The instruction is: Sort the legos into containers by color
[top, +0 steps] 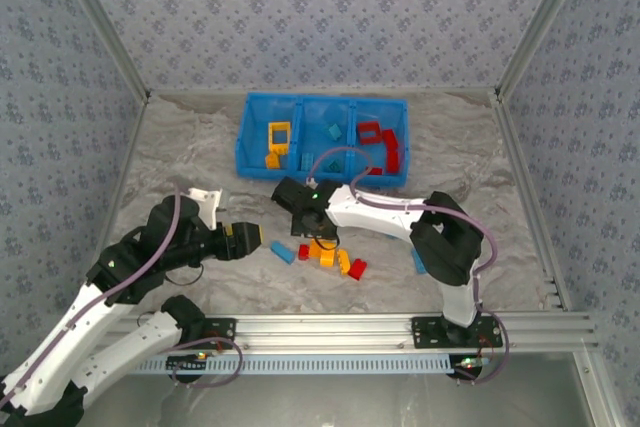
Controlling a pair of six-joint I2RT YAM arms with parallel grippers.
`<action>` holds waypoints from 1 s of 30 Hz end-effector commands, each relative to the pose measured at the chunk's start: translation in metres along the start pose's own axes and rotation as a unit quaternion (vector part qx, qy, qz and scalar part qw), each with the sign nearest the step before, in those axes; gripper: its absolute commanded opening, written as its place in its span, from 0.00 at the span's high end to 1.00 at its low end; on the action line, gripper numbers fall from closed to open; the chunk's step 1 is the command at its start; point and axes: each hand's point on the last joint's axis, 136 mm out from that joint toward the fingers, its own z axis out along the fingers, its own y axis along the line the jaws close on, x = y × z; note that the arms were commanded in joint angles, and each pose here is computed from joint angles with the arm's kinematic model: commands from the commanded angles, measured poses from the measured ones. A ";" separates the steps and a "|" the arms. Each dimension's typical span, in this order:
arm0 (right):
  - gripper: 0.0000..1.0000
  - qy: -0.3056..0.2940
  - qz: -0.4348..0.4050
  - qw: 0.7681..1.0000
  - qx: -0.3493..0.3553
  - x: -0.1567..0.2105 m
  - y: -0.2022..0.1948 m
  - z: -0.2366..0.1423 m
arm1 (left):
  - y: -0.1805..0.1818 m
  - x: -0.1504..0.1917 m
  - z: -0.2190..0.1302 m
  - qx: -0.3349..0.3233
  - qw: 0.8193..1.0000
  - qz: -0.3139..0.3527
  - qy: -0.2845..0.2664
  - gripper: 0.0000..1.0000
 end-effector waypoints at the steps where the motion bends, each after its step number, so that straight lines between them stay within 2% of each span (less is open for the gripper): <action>1: 0.44 -0.029 -0.027 0.999 -0.004 -0.001 0.010 -0.028 | 0.002 -0.001 0.000 -0.007 1.000 0.001 -0.005 0.29; 7: 0.54 -0.010 -0.053 0.998 -0.028 0.021 0.028 -0.035 | 0.016 -0.009 -0.013 -0.047 0.998 -0.005 -0.035 0.31; 9: 0.55 -0.010 -0.088 0.995 -0.045 0.023 0.041 -0.034 | 0.021 -0.012 -0.018 -0.061 0.997 -0.008 -0.049 0.31; 12: 0.53 -0.010 -0.166 0.982 -0.092 0.029 0.067 -0.035 | 0.022 -0.015 -0.024 -0.063 0.996 -0.011 -0.063 0.31; 15: 0.47 0.003 -0.246 0.963 -0.106 0.041 0.080 -0.029 | 0.023 -0.017 -0.030 -0.065 0.995 -0.016 -0.074 0.31; 22: 0.39 0.022 -0.333 0.938 -0.088 0.044 0.088 -0.008 | 0.043 -0.026 -0.067 -0.105 0.983 -0.050 -0.145 0.32; 25: 0.40 0.033 -0.349 0.933 -0.078 0.043 0.089 0.002 | 0.048 -0.025 -0.077 -0.107 0.979 -0.060 -0.163 0.32; 30: 0.45 0.051 -0.365 0.929 -0.037 0.045 0.083 0.022 | 0.049 -0.021 -0.077 -0.106 0.980 -0.066 -0.157 0.32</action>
